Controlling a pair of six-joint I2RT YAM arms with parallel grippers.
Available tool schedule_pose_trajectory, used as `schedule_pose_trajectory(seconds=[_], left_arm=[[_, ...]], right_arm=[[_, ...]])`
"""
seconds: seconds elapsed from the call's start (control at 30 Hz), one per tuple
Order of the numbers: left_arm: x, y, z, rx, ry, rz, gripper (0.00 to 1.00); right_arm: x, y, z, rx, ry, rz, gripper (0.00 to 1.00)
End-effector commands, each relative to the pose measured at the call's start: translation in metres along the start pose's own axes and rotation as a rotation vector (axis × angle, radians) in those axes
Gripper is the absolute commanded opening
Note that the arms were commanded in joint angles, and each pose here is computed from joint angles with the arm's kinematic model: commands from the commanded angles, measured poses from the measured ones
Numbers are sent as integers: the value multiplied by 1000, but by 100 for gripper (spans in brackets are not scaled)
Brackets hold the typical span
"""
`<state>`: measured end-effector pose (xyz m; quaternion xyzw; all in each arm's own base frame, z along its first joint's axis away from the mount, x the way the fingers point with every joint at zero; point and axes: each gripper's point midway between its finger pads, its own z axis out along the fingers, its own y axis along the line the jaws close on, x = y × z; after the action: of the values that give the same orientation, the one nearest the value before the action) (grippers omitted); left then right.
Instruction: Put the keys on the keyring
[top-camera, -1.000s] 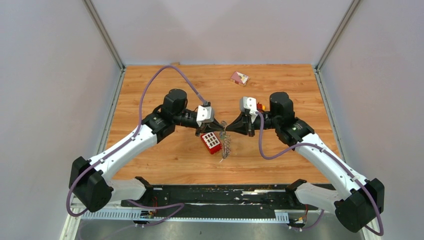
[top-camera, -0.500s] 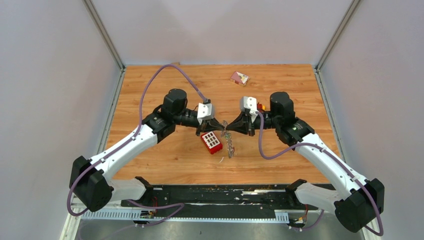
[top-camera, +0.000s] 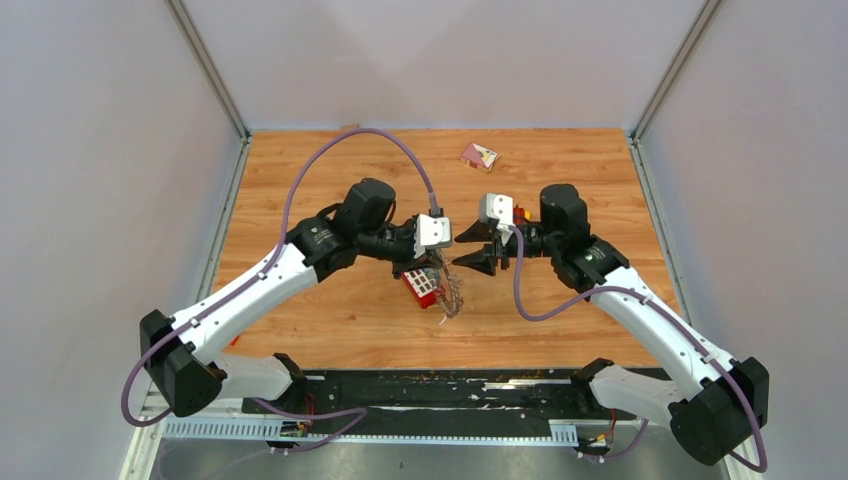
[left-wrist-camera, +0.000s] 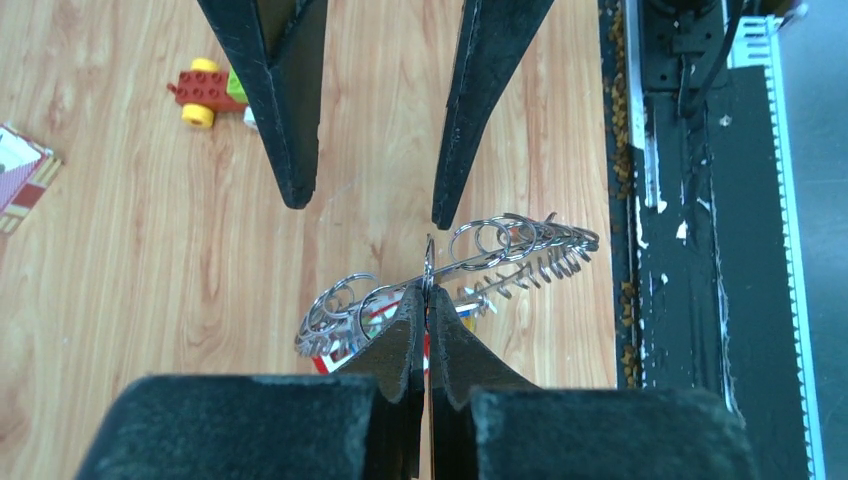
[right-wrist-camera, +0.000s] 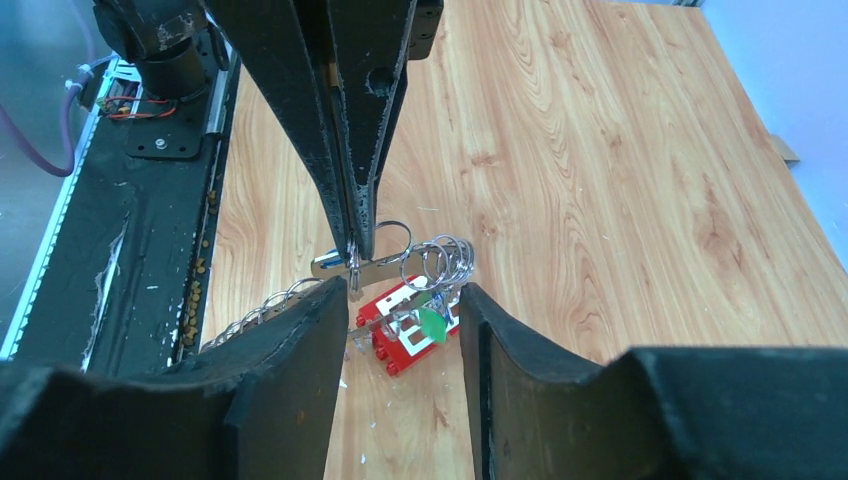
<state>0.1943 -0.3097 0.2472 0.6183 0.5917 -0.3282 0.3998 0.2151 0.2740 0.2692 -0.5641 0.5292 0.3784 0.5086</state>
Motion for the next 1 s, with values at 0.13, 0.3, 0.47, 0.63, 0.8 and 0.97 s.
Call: schedule_pose_trajectory(seconds=[0.13, 0.3, 0.47, 0.63, 0.8, 0.97], left_arm=[[-8, 8, -8, -87, 58, 42, 0], [-12, 12, -7, -105, 52, 33, 0], [-16, 8, -6, -92, 28, 19, 0], [-17, 4, -5, -75, 13, 16, 0], [-18, 2, -3, -63, 6, 9, 0], [-20, 0, -3, -51, -3, 4, 0]], right_arm=[[-7, 15, 5, -94, -55, -13, 43], [-3, 21, 10, -135, -57, 15, 40], [1, 20, 16, -138, -55, 36, 35], [3, 20, 20, -136, -49, 40, 33], [5, 21, 23, -141, -44, 41, 30], [6, 20, 24, -135, -39, 37, 18]])
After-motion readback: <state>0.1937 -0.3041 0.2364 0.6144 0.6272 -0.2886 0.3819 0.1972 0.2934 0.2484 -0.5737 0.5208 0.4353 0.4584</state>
